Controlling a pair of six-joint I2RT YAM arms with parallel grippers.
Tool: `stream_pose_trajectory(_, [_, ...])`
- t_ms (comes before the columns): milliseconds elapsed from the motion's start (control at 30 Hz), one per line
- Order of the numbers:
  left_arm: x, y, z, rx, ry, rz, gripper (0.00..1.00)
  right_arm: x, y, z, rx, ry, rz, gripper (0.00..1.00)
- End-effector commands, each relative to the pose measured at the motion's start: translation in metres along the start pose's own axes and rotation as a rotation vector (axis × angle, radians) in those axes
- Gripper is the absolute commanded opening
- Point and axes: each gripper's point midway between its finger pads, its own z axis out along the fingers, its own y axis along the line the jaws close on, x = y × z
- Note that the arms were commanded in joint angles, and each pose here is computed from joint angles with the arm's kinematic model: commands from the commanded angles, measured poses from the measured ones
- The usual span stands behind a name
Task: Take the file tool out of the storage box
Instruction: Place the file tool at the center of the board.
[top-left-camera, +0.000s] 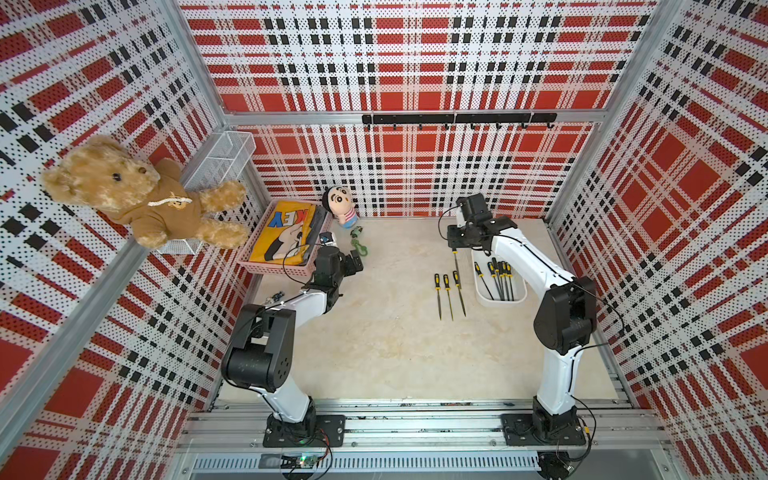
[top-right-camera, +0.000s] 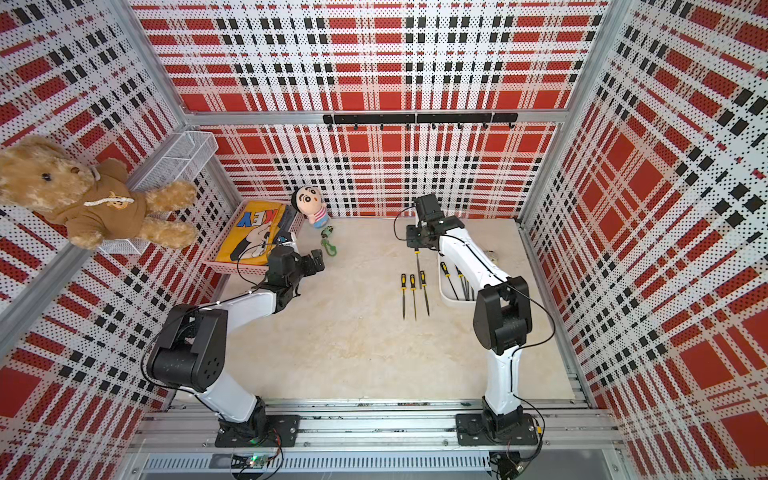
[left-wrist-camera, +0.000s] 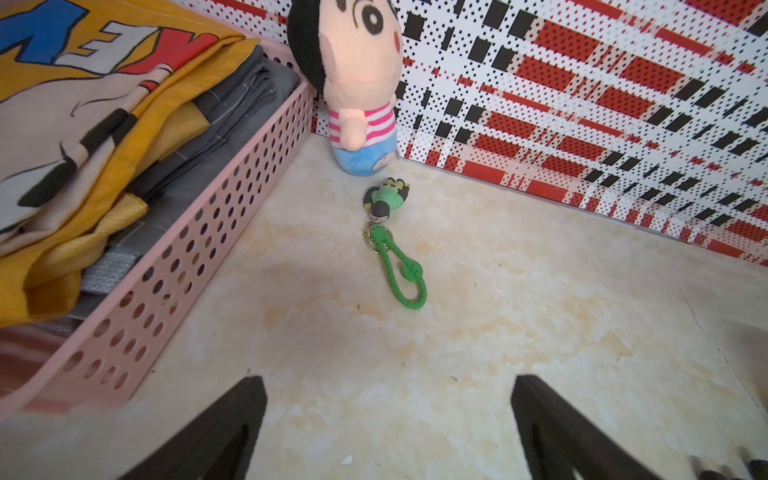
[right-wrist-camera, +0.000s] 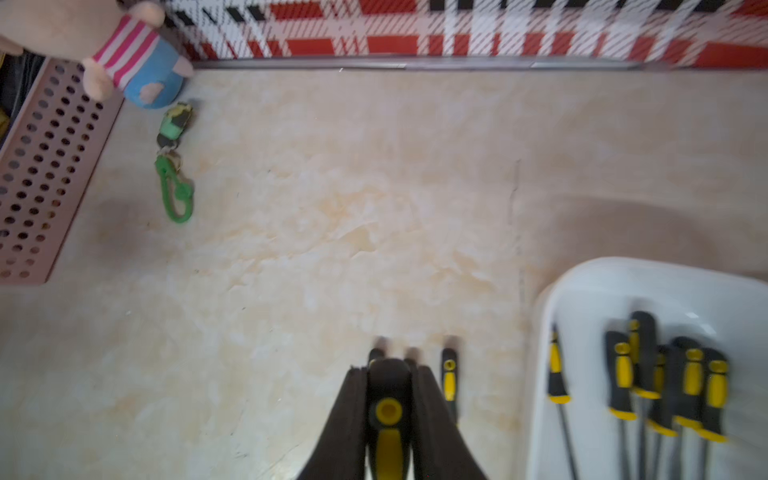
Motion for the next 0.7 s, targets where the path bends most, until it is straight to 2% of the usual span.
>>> stream_pose_trajectory(0, [-0.007, -0.004, 0.001, 0.001, -0.020, -0.006, 0.99, 0.042, 0.022, 0.037, -0.006, 0.108, 0.101, 0.16])
stream_pose_trajectory(133, [-0.002, 0.000, -0.004, -0.012, -0.015, 0.000, 0.99, 0.055, 0.033, 0.056, -0.010, 0.123, 0.195, 0.16])
stream_pose_trajectory(267, [0.000, 0.002, -0.005, -0.020, -0.013, 0.013, 0.99, 0.064, 0.032, 0.074, 0.013, 0.140, 0.220, 0.15])
stream_pose_trajectory(667, [-0.001, 0.004, -0.004, -0.026, -0.014, 0.007, 1.00, 0.098, 0.029, 0.116, 0.061, 0.234, 0.148, 0.16])
